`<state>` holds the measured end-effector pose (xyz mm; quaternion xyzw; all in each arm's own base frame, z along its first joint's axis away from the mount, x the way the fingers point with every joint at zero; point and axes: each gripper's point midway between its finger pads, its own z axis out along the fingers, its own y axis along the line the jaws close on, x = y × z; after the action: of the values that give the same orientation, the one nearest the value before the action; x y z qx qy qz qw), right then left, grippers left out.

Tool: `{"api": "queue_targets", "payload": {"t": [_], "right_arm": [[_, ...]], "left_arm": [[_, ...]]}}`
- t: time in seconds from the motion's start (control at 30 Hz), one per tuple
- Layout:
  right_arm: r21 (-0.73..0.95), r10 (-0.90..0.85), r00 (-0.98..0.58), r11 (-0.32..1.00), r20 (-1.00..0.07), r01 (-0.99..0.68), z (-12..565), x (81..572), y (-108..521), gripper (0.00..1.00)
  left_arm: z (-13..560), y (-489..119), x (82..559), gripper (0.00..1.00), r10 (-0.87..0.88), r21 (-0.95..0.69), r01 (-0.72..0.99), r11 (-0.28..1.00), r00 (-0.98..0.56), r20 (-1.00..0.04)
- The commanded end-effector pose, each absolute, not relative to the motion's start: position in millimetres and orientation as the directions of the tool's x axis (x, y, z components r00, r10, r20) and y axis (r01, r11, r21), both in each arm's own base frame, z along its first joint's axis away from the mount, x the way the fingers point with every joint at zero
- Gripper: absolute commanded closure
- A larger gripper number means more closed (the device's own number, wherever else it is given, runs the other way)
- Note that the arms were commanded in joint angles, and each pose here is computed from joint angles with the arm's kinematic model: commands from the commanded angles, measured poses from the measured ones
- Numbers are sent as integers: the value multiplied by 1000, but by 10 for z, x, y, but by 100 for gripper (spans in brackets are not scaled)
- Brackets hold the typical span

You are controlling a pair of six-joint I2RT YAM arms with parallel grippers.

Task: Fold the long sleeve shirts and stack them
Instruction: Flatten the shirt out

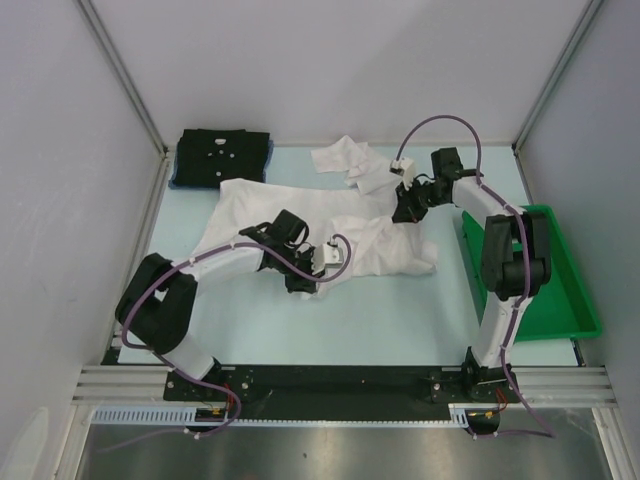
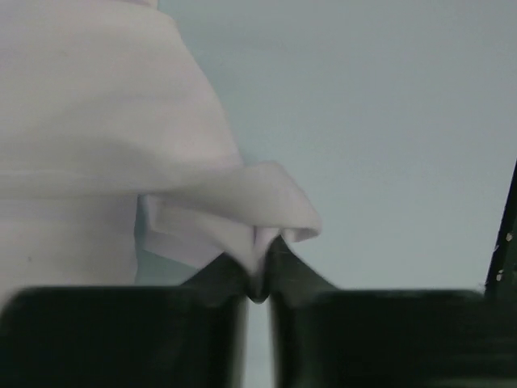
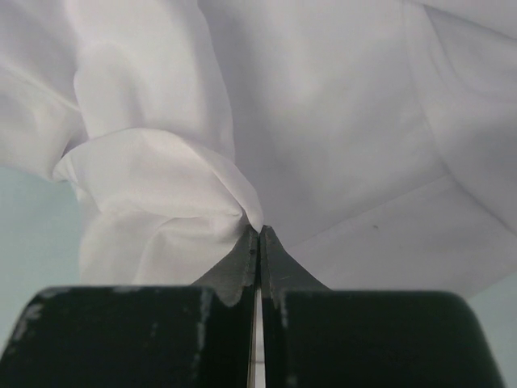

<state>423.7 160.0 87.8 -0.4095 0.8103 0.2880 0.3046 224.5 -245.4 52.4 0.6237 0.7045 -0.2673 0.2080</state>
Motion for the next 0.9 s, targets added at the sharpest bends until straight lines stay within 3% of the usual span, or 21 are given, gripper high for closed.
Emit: {"api": "queue_targets", "payload": {"t": [0.0,0.13,0.3,0.4,0.43,0.47,0.5,0.53,0.57,0.63,0.7,0.73,0.83,0.87], "right_arm": [[168,-470,-403,465,-786,-869,1186,4154,1701,100],[168,-485,-392,442,-782,-881,1179,3956,1705,100],[182,-530,-342,331,-776,-926,1265,3376,1741,100],[204,-550,-331,280,-767,-938,1321,2875,1697,100],[170,-557,-289,256,-778,-952,1393,2759,1677,100],[197,-567,-304,242,-766,-950,1328,2570,1652,100],[196,-572,-298,234,-765,-952,1310,2485,1642,100],[163,-573,-266,226,-775,-961,1360,2425,1628,100],[163,-577,-265,223,-772,-961,1334,2374,1617,100],[170,-582,-264,212,-769,-962,1277,2273,1597,100],[174,-579,-266,210,-771,-962,1279,2224,1596,100],[180,-576,-271,211,-771,-961,1278,2216,1600,100],[190,-575,-287,224,-766,-956,1264,2247,1598,90],[210,-573,-309,235,-759,-949,1232,2263,1598,86]], "left_arm": [[657,-2543,2191,100,757,-105,993,48,-105,-645],[1408,-2578,1556,100,650,-228,956,-184,-56,-758],[2472,-2815,1595,100,495,-160,947,-279,-1,-869],[3022,-2948,1945,100,366,-325,926,-194,-239,-899],[3220,-2970,2387,100,256,-258,956,-141,-217,-942],[3211,-2965,2538,99,234,-488,872,-35,-468,-852],[3221,-2904,2859,98,156,-524,850,50,-525,-836],[3425,-2931,3233,97,29,-407,909,93,-411,-911],[3341,-2885,3419,71,-50,-542,824,168,-542,-839],[3199,-2788,4001,50,-180,-590,752,295,-562,-807],[3060,-2678,4416,39,-248,-661,653,370,-616,-748],[3060,-2626,4489,21,-255,-669,635,386,-624,-739],[2695,-2192,4530,17,-115,-574,614,542,-622,-774],[2521,-2007,4537,16,58,-383,715,585,-508,-859]]}}
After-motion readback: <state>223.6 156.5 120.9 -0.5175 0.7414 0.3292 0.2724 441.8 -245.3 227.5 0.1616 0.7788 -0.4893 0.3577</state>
